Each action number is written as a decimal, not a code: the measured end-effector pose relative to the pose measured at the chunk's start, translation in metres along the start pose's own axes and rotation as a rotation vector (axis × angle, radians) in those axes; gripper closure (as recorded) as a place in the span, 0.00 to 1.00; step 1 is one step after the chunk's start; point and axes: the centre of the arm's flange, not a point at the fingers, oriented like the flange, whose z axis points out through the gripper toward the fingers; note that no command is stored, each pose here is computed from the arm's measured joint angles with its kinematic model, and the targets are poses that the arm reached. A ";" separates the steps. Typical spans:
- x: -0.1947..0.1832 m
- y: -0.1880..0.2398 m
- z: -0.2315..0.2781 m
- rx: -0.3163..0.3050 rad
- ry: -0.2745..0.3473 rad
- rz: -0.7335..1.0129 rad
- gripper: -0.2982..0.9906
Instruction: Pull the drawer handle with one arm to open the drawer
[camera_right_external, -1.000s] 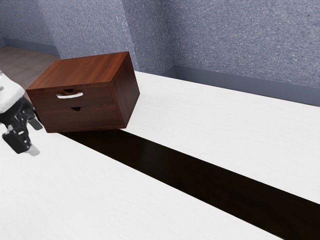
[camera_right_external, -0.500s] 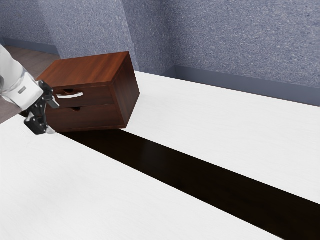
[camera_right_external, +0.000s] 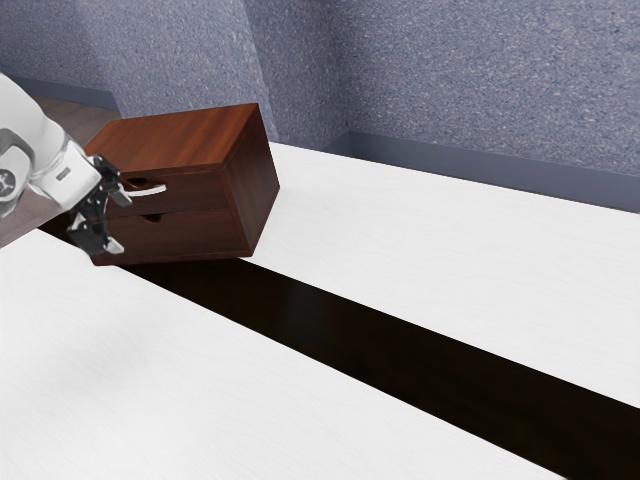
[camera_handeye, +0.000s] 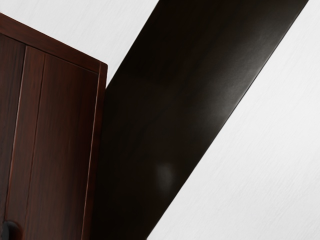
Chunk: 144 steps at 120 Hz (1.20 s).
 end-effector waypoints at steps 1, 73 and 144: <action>0.000 -0.001 0.000 0.001 0.000 0.000 0.23; -0.018 -0.049 0.037 0.016 -0.009 0.003 0.23; -0.035 -0.081 0.088 -0.002 -0.011 -0.018 0.23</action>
